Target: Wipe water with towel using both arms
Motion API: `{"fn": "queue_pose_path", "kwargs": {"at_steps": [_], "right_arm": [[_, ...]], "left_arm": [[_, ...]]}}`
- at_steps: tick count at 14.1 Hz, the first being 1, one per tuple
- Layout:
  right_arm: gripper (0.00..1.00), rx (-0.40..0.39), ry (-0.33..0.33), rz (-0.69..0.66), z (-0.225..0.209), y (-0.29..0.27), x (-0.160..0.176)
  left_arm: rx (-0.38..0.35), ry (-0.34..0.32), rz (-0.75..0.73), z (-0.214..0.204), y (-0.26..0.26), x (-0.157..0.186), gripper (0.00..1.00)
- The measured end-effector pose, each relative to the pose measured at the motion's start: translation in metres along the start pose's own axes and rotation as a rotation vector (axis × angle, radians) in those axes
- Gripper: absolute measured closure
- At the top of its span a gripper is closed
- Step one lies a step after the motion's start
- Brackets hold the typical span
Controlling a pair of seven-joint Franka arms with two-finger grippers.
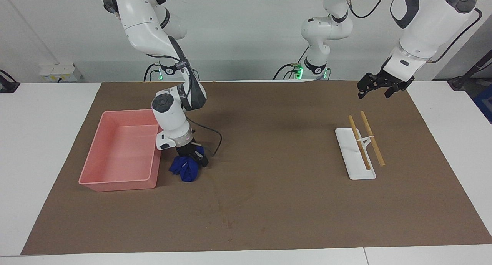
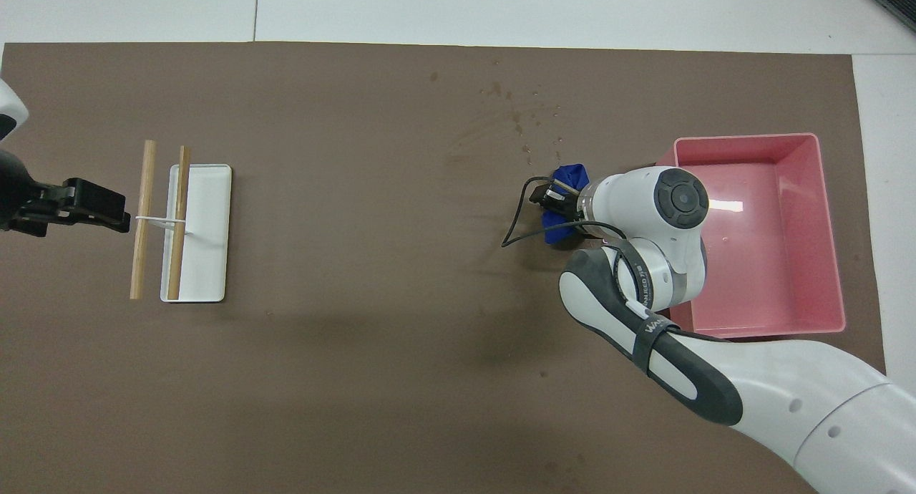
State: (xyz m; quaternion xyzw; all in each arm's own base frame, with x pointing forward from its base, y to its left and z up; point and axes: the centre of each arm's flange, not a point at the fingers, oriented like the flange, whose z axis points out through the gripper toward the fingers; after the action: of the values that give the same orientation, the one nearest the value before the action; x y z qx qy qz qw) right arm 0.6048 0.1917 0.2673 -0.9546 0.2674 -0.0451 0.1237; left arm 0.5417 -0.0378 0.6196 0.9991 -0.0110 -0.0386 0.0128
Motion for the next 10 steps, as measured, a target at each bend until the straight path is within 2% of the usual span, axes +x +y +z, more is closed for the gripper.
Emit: {"fn": "queue_pose_path", "kwargs": {"at_steps": [5, 10], "right_arm": [[0.85, 0.083, 0.016, -0.016, 0.008, -0.049, 0.012], [0.85, 0.144, 0.052, -0.015, -0.008, -0.076, 0.033]], "left_arm": [[0.002, 0.004, 0.008, -0.006, 0.005, -0.009, 0.0], [0.002, 0.002, 0.007, -0.005, 0.004, -0.009, 0.0]]}}
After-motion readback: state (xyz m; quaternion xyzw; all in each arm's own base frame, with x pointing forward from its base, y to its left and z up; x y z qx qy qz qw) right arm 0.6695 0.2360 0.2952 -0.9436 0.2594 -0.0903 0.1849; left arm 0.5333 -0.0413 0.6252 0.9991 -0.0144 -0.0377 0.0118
